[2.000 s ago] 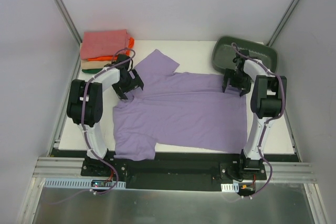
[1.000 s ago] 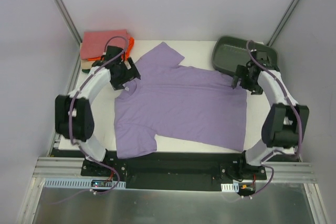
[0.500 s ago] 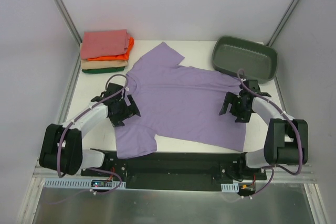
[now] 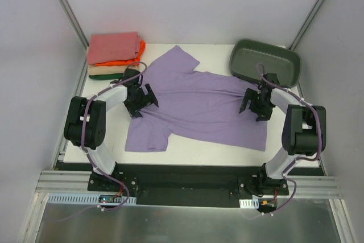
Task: Fold and stack the t-shirts
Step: Grap the side of the flattened tshirt closest away from the robot with both arms
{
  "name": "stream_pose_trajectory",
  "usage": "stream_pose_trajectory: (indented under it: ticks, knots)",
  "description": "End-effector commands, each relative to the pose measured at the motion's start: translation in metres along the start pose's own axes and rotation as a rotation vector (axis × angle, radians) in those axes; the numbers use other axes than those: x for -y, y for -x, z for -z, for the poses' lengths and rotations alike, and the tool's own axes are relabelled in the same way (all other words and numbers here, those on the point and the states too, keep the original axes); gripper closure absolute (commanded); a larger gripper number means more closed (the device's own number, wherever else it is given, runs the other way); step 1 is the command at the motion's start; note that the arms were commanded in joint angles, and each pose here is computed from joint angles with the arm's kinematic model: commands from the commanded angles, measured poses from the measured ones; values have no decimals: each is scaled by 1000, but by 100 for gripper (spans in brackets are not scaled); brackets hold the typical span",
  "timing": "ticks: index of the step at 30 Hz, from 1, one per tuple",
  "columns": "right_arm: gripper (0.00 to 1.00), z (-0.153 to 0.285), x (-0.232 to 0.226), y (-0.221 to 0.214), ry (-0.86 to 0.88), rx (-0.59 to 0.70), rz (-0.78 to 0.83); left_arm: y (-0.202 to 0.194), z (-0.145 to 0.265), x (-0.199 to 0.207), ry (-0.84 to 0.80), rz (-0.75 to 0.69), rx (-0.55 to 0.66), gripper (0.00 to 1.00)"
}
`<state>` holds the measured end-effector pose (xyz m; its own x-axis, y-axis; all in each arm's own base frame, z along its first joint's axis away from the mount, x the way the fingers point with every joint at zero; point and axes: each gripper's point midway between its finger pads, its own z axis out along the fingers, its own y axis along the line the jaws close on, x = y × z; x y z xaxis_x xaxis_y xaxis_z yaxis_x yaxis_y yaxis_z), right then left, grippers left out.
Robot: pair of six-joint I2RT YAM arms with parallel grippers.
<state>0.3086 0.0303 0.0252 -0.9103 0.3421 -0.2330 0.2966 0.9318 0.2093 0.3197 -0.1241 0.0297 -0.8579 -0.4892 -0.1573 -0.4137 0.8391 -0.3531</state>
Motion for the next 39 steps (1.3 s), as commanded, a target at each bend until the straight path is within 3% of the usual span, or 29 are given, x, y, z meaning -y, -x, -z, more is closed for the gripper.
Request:
stream_pose_trajectory:
  ticks: [1, 5, 9, 13, 18, 20, 27, 34, 37, 39]
  knots:
    - [4, 0, 9, 30, -64, 46, 3, 29, -14, 4, -5, -38, 15, 1]
    - [4, 25, 4, 42, -59, 99, 8, 42, 18, 27, -86, -70, 66, 1]
    - [4, 59, 6, 32, -42, 212, -6, 22, 57, 16, -120, -56, 145, 1]
    - [4, 77, 10, 10, 9, 310, -61, -28, 64, -33, -70, 43, 168, 1]
    - [4, 76, 25, -20, 47, 327, -164, -81, 59, -102, 89, 219, 168, 2]
    - [4, 79, 32, -22, 38, 370, -178, -86, 59, -118, 126, 252, 210, 10]
    - [4, 92, 40, -22, 30, 461, -182, -85, 63, -137, 166, 295, 299, 18]
    - [4, 91, 48, -24, -9, 454, -193, -100, 51, -142, 216, 287, 189, 35]
    - [4, 90, 50, -25, -15, 447, -198, -106, 46, -144, 219, 287, 165, 52]
    - [4, 89, 50, -26, -17, 443, -200, -106, 46, -140, 197, 281, 158, 58]
